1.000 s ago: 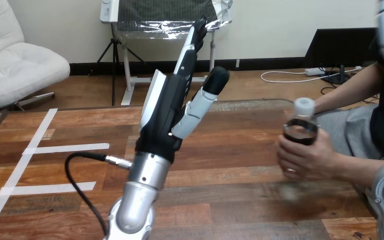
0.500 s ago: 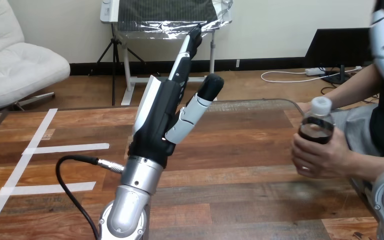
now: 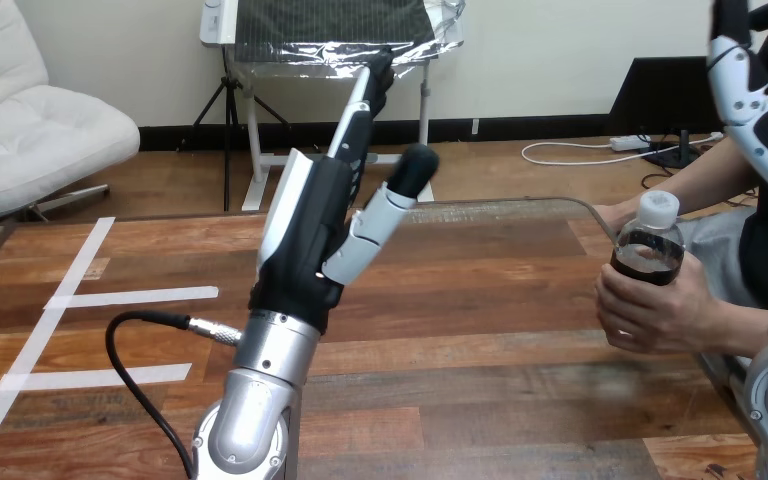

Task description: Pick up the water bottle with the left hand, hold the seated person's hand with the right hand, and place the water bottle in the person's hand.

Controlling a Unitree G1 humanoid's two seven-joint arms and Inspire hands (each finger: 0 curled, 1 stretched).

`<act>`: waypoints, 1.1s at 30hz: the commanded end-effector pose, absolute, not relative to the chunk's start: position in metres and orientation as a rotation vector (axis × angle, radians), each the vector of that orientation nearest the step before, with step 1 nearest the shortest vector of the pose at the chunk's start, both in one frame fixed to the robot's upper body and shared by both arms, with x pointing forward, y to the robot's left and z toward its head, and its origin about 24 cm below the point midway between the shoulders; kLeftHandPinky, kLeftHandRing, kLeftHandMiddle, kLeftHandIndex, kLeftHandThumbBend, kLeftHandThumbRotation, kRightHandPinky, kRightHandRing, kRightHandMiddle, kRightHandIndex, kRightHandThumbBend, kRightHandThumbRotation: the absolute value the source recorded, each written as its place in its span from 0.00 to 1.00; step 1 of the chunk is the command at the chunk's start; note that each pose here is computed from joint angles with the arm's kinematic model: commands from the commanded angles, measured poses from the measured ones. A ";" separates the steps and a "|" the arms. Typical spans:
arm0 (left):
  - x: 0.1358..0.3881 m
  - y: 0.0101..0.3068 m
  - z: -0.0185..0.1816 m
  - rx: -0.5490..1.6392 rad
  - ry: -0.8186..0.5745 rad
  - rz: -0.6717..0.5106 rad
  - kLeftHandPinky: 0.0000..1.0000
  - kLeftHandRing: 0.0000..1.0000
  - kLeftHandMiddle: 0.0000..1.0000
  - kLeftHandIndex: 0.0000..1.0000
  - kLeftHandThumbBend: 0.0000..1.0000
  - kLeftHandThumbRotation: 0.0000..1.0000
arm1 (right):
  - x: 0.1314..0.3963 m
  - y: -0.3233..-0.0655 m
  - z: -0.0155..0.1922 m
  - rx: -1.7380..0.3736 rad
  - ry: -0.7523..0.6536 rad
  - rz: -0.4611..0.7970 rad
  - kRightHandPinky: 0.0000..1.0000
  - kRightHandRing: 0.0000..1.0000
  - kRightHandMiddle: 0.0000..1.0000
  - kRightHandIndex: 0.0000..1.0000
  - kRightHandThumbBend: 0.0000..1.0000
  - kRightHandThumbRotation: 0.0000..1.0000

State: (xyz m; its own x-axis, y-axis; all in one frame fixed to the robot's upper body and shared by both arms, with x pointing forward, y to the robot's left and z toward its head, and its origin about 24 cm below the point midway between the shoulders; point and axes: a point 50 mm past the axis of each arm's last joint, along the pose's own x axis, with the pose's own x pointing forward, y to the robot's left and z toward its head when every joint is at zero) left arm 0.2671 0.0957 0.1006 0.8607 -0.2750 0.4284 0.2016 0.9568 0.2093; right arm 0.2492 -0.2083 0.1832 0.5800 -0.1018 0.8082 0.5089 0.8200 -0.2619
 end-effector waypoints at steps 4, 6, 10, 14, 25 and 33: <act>0.270 0.100 0.115 0.131 -0.539 -0.217 1.00 1.00 1.00 1.00 0.66 0.93 | 0.246 -0.205 0.193 -0.538 -0.935 -0.360 0.43 0.61 0.71 0.64 0.43 0.07; 0.270 0.101 0.115 0.129 -0.537 -0.212 1.00 1.00 1.00 1.00 0.66 0.94 | 0.245 -0.205 0.193 -0.543 -0.934 -0.361 0.43 0.61 0.70 0.64 0.43 0.06; 0.269 0.104 0.115 0.125 -0.543 -0.201 1.00 0.99 1.00 1.00 0.65 0.96 | 0.244 -0.204 0.194 -0.551 -0.933 -0.361 0.43 0.61 0.70 0.64 0.44 0.04; 0.268 0.107 0.115 0.125 -0.548 -0.189 1.00 0.99 1.00 1.00 0.65 0.98 | 0.242 -0.202 0.195 -0.553 -0.943 -0.356 0.43 0.61 0.70 0.64 0.43 0.04; 0.264 0.119 0.116 0.120 -0.566 -0.157 1.00 0.97 0.99 1.00 0.64 1.00 | 0.239 -0.199 0.206 -0.538 -1.009 -0.364 0.45 0.63 0.71 0.65 0.38 0.10; 0.260 0.127 0.117 0.125 -0.572 -0.138 0.99 0.96 0.98 1.00 0.63 1.00 | 0.236 -0.197 0.211 -0.493 -1.073 -0.368 0.51 0.69 0.71 0.63 0.35 0.12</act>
State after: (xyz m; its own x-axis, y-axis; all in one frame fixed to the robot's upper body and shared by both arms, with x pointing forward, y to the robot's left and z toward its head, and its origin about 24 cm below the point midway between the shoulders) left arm 0.2624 0.1188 0.0968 0.8796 -0.1858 0.4380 0.1280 0.9791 0.1583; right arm 0.2399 -0.2020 0.1899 0.5465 -0.0417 0.8364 0.5089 0.8097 -0.2922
